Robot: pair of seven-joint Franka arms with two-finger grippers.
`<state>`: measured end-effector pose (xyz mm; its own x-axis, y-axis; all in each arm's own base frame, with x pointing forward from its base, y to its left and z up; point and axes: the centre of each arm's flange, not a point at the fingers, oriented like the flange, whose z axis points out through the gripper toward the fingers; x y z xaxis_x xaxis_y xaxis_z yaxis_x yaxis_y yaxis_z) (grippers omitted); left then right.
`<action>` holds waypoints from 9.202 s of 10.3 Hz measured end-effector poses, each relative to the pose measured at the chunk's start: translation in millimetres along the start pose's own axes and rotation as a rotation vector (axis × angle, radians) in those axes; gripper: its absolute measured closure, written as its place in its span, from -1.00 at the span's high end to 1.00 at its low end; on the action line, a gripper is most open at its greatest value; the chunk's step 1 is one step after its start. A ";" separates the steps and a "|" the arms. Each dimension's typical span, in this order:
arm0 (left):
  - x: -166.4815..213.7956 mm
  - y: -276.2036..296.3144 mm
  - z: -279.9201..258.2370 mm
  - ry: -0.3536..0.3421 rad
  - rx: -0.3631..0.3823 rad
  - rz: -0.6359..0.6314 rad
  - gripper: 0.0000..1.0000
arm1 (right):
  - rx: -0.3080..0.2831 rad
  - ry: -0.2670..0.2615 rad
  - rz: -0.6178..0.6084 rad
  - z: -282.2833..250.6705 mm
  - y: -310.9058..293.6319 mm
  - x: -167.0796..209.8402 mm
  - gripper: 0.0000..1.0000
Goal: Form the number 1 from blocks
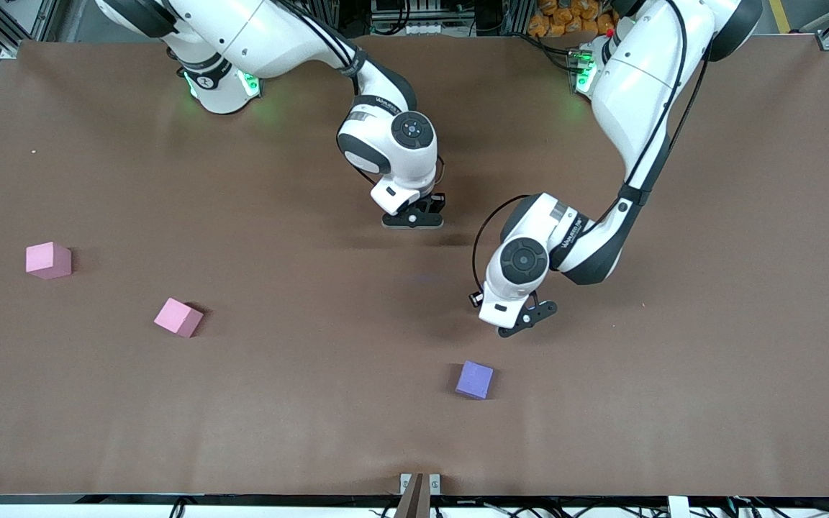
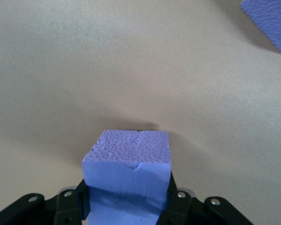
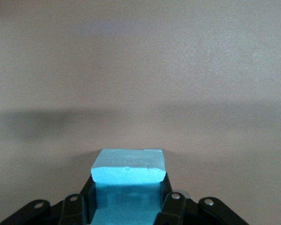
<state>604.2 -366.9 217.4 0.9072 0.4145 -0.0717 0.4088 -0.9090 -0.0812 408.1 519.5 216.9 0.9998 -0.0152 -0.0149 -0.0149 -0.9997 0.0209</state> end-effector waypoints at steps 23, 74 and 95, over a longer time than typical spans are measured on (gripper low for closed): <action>-80.3 46.1 -32.0 0.000 -0.023 0.132 0.19 | -0.064 -0.051 0.060 -156.6 149.8 114.7 1.00; 60.4 -113.2 -265.8 0.296 -0.005 0.167 1.00 | 0.024 -0.037 0.033 -412.9 538.4 140.8 1.00; 23.0 -325.3 -434.9 0.162 -0.230 0.261 1.00 | 0.063 -0.028 -0.035 -398.0 540.0 153.6 1.00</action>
<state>535.0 -81.0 674.5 0.9801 0.1721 0.0985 0.1569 -0.9769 0.1454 559.6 -14.4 623.8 0.9989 0.0203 -0.0423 0.0185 -0.9989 -0.0427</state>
